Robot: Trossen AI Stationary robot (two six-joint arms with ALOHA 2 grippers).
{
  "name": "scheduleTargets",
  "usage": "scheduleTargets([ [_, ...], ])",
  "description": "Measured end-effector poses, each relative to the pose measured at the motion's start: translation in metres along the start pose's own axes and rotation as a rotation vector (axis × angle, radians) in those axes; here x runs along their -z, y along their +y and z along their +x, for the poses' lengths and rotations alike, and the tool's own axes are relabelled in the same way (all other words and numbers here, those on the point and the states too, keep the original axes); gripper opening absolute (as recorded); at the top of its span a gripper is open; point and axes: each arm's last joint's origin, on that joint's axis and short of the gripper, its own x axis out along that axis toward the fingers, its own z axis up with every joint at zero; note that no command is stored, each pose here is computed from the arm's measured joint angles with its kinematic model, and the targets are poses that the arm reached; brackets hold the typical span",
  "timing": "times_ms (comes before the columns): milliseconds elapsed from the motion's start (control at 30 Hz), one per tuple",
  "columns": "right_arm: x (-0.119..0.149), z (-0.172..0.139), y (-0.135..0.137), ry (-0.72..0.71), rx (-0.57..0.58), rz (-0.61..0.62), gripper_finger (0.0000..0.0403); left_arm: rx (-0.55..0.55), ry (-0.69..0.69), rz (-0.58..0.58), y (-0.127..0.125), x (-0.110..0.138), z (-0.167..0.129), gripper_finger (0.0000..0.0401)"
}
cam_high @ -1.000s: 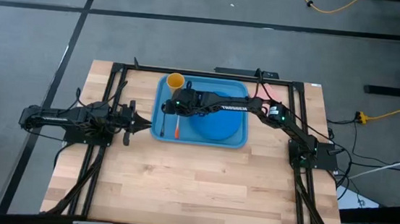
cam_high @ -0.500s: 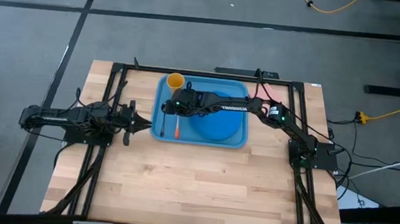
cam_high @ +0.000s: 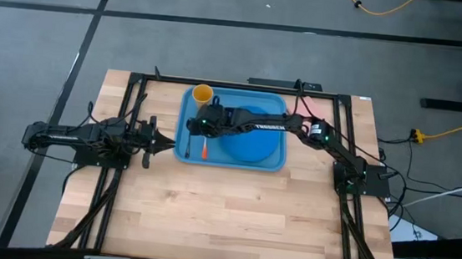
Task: Pick and place plate/cup/fork/spoon on tray
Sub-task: Return to Home Position
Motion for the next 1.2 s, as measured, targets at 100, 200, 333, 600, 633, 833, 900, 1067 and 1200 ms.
scheduleTargets([
  [100,0.002,-0.005,0.010,0.011,-0.055,-0.008,0.0100,0.000,0.000,0.000,0.000,0.000,0.000,0.0055],
  [200,0.005,-0.011,0.023,0.028,-0.134,-0.096,0.0100,0.000,0.000,0.000,0.000,0.000,0.000,0.0055],
  [333,0.013,-0.025,0.042,0.002,-0.214,-0.312,0.0100,0.000,0.000,0.000,0.000,0.000,0.000,0.0055],
  [600,0.054,-0.097,0.099,-0.164,-0.410,-0.834,0.0100,0.000,0.000,0.000,0.000,0.000,0.000,0.0055],
  [633,0.060,-0.107,0.103,-0.193,-0.421,-0.873,0.0100,0.000,0.000,0.000,0.000,0.000,0.000,0.0055],
  [833,0.078,-0.154,0.111,-0.284,-0.416,-0.992,0.0100,0.000,0.000,0.000,0.000,0.000,0.000,0.0055],
  [900,0.082,-0.162,0.114,-0.293,-0.448,-1.015,0.0100,0.000,0.000,0.000,0.000,0.000,0.000,0.0055],
  [1067,0.084,-0.170,0.115,-0.283,-0.470,-1.035,0.0100,0.000,0.000,0.000,0.000,0.000,0.000,0.0055],
  [1200,0.084,-0.168,0.112,-0.232,-0.482,-1.052,0.0100,0.000,0.000,0.000,0.000,0.000,0.000,0.0055],
])
